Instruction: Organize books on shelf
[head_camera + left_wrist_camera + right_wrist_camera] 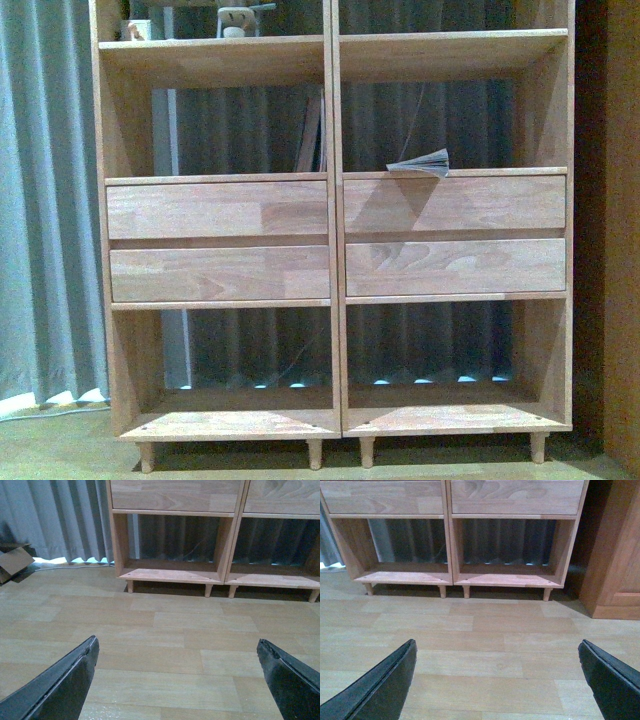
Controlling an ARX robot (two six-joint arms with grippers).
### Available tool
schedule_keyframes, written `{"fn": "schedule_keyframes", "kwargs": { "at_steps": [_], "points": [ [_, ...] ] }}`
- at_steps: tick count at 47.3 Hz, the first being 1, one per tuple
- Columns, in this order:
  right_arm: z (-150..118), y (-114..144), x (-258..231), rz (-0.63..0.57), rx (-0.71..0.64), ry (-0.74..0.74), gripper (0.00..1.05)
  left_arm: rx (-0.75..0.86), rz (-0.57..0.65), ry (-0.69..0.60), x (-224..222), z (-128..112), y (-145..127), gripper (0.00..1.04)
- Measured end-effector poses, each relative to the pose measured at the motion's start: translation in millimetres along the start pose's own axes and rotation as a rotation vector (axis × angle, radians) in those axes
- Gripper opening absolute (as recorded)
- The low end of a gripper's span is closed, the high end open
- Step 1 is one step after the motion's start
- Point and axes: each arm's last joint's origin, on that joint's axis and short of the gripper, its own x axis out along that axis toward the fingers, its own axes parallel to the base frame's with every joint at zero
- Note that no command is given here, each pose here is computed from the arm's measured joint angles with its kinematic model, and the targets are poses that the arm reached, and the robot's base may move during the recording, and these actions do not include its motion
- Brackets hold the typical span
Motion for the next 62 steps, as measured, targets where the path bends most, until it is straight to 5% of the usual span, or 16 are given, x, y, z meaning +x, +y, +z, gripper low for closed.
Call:
{"fn": "schedule_keyframes", "kwargs": {
  "at_steps": [62],
  "points": [
    [0.0, 0.0, 0.0, 0.0, 0.0, 0.0, 0.98, 0.0, 0.0, 0.0, 0.0, 0.0, 0.0, 0.97]
  ]
}}
